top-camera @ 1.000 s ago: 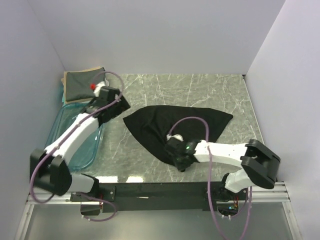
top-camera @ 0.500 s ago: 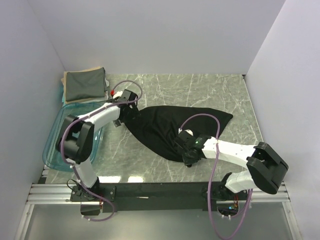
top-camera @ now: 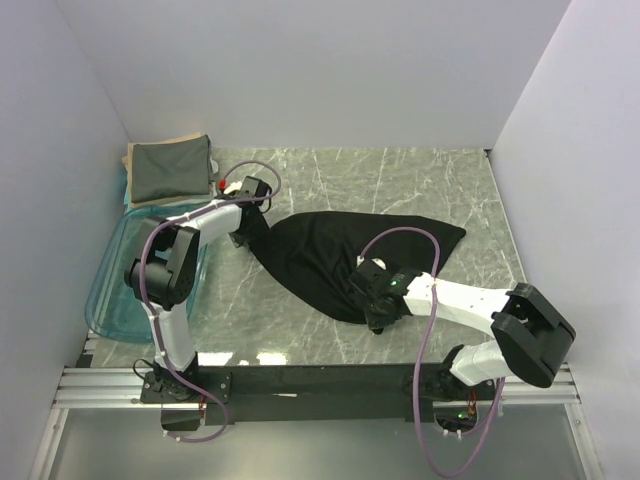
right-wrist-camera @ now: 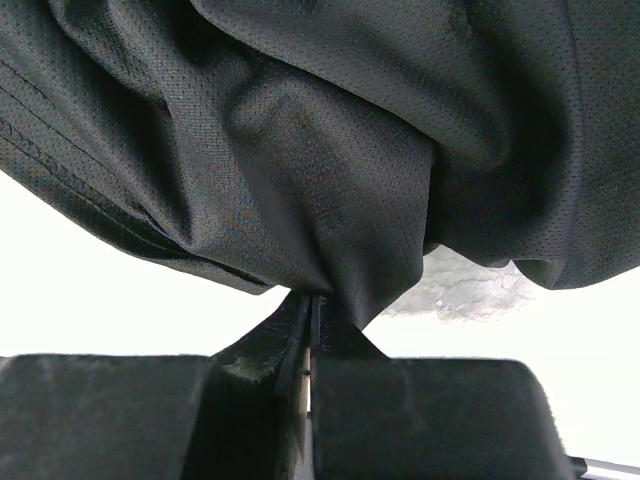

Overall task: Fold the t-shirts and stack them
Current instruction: Flatten the tshirt out

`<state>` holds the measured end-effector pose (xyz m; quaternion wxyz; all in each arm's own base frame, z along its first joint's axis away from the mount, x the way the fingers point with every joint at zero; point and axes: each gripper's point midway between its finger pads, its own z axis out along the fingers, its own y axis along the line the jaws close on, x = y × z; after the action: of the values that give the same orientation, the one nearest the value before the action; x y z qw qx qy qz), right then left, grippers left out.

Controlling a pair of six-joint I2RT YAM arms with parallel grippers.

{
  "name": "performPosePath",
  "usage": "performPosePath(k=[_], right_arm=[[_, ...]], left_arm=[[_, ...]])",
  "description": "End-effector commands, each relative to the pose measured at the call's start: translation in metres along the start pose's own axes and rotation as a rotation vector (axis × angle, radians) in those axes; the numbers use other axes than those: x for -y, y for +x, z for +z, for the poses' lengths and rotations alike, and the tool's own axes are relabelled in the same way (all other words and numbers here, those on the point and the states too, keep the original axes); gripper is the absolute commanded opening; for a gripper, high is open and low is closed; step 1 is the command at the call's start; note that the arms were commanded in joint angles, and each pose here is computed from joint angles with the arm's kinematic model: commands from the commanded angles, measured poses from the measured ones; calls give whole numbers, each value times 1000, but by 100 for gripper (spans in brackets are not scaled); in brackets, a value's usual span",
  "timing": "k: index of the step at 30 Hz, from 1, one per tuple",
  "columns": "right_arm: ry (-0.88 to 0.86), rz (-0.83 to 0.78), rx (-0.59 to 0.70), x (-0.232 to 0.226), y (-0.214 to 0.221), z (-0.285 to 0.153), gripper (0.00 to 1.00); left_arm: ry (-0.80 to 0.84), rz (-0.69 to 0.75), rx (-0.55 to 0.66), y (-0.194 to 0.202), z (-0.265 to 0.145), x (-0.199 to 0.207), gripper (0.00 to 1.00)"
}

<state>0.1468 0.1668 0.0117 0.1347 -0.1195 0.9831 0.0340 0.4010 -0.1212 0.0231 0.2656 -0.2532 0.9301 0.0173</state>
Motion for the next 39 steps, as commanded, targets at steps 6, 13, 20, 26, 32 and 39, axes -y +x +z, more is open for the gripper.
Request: performPosePath(k=[6,13,20,26,32,39], right_arm=[[29,3,5,5,-6,5,0],[33,-4,-6,4,-6,8,0],[26,0,-2,4,-5,7,0],[35,11,7,7,-4,6,0],[87,46,95,18,-26,-6,0],[187,204,443,51,-115,-90,0]], left_arm=[[70,64,-101,32,8,4,52],[65,89,-147,57,-5,-5,52],[37,106,-172,74,-7,-11,49],[4,101,-171,71,-1,-11,1],[31,78,-69,38,-21,1,1],[297,-26,190,-47,-120,46,1]])
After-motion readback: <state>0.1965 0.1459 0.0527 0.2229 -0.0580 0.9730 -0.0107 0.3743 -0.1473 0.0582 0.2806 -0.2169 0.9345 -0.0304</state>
